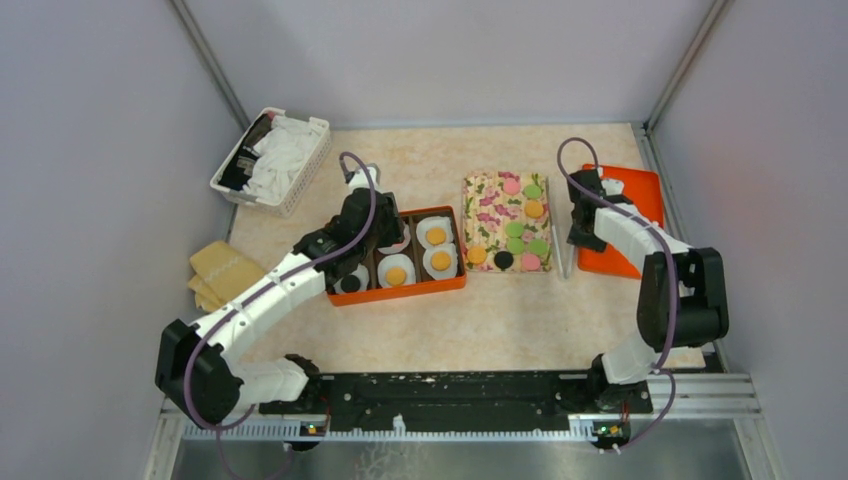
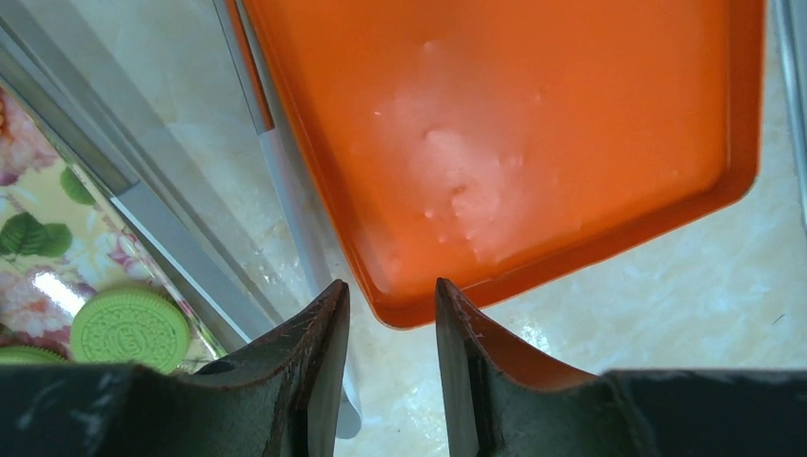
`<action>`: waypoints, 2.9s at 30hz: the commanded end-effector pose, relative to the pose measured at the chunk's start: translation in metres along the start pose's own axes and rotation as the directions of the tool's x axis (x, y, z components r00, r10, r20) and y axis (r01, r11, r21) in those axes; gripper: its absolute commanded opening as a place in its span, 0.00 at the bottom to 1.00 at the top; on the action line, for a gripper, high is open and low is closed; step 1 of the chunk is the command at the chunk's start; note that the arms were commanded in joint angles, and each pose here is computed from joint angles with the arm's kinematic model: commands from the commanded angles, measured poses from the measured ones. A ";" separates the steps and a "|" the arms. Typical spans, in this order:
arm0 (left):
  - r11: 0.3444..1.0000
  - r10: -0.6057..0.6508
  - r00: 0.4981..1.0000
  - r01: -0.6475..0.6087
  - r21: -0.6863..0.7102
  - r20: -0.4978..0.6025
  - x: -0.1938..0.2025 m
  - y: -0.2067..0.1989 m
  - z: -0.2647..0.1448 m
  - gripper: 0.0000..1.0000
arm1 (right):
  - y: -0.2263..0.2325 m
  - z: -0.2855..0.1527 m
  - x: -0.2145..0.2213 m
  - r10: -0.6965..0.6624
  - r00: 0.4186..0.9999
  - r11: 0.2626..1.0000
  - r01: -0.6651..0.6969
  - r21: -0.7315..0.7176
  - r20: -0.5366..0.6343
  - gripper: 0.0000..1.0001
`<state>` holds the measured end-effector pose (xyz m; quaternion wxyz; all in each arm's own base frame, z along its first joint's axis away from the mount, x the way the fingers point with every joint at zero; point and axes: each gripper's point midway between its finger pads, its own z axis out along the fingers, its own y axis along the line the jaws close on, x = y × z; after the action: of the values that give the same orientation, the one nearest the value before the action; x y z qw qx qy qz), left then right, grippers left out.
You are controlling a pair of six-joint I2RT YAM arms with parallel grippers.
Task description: Pack the cookies
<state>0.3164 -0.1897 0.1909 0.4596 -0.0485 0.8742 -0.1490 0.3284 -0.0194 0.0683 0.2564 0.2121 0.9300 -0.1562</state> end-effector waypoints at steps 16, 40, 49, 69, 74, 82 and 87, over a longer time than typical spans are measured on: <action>0.999 -0.008 0.999 0.006 0.032 0.041 -0.015 -0.011 0.002 0.52 | 0.029 0.035 0.014 0.006 0.997 0.996 -0.012 -0.093 -0.072 0.26; 0.975 0.017 0.999 -0.007 0.222 -0.041 -0.020 -0.073 0.039 0.79 | 0.004 -0.021 -0.044 0.078 0.986 0.993 -0.063 -0.105 0.147 0.00; 0.894 0.054 0.988 0.017 0.447 -0.146 -0.007 -0.122 0.070 0.88 | 0.071 -0.085 -0.059 -0.049 0.963 0.924 0.144 -0.353 0.265 0.00; 0.682 0.068 0.946 0.188 0.707 -0.317 0.022 -0.182 0.100 0.98 | 0.198 -0.213 0.018 -0.215 0.877 0.617 0.462 -0.637 0.429 0.00; 0.687 0.069 0.934 0.210 0.695 -0.350 0.033 -0.179 0.107 0.98 | 0.205 -0.226 0.023 -0.211 0.871 0.594 0.475 -0.649 0.444 0.00; 0.670 0.045 0.908 0.282 0.687 -0.416 0.045 -0.178 0.105 0.96 | 0.206 -0.235 0.017 -0.180 0.870 0.589 0.469 -0.658 0.459 0.00; 0.616 0.010 0.874 0.378 0.691 -0.486 0.055 -0.182 0.096 0.92 | 0.212 -0.237 0.012 -0.173 0.865 0.584 0.475 -0.658 0.471 0.00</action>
<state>0.3646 -0.3861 0.1463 0.2275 0.0956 0.8219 -0.5133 0.3062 0.2371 0.1578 0.3808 -0.1320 0.9086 0.1092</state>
